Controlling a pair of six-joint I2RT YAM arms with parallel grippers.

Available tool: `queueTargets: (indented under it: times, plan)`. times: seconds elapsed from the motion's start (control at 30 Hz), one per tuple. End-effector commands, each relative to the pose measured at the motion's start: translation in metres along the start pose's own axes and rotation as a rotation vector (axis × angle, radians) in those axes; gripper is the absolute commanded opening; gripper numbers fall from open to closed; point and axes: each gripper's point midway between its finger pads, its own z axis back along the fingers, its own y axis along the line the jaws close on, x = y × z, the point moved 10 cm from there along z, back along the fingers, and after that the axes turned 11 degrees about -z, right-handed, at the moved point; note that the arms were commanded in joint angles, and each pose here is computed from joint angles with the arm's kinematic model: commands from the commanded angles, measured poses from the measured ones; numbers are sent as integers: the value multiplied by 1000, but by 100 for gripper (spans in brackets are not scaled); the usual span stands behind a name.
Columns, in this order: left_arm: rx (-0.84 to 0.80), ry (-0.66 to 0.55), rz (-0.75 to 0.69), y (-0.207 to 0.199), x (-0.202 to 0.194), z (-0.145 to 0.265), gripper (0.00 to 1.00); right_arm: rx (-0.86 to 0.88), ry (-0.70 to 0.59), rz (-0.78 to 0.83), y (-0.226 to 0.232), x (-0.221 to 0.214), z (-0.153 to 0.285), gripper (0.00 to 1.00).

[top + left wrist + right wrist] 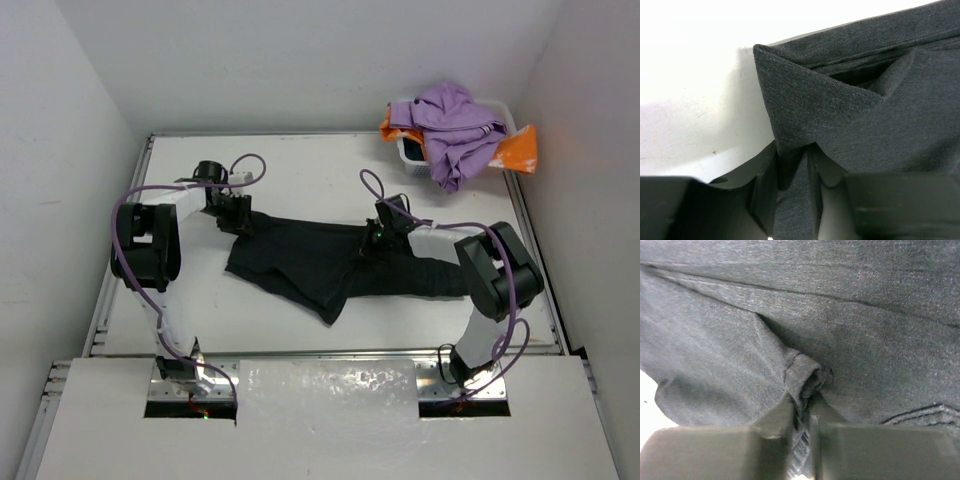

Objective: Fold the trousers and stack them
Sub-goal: Fold the trousers

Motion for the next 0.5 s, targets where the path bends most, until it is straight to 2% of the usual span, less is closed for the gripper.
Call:
queueTargets:
  times: [0.0,0.13,0.27,0.47]
  plan:
    - [18,-47,-38,0,8,14,30,17,-95,75,20,17,5,0]
    - [21,-49,-46,-1,8,16,41,65,-169,245,48,34,30,0]
    - [13,-46,-37,0,9,15,46,156,-188,433,79,44,48,0]
    - [20,-43,-43,1,10,16,49,151,-171,474,87,48,54,0]
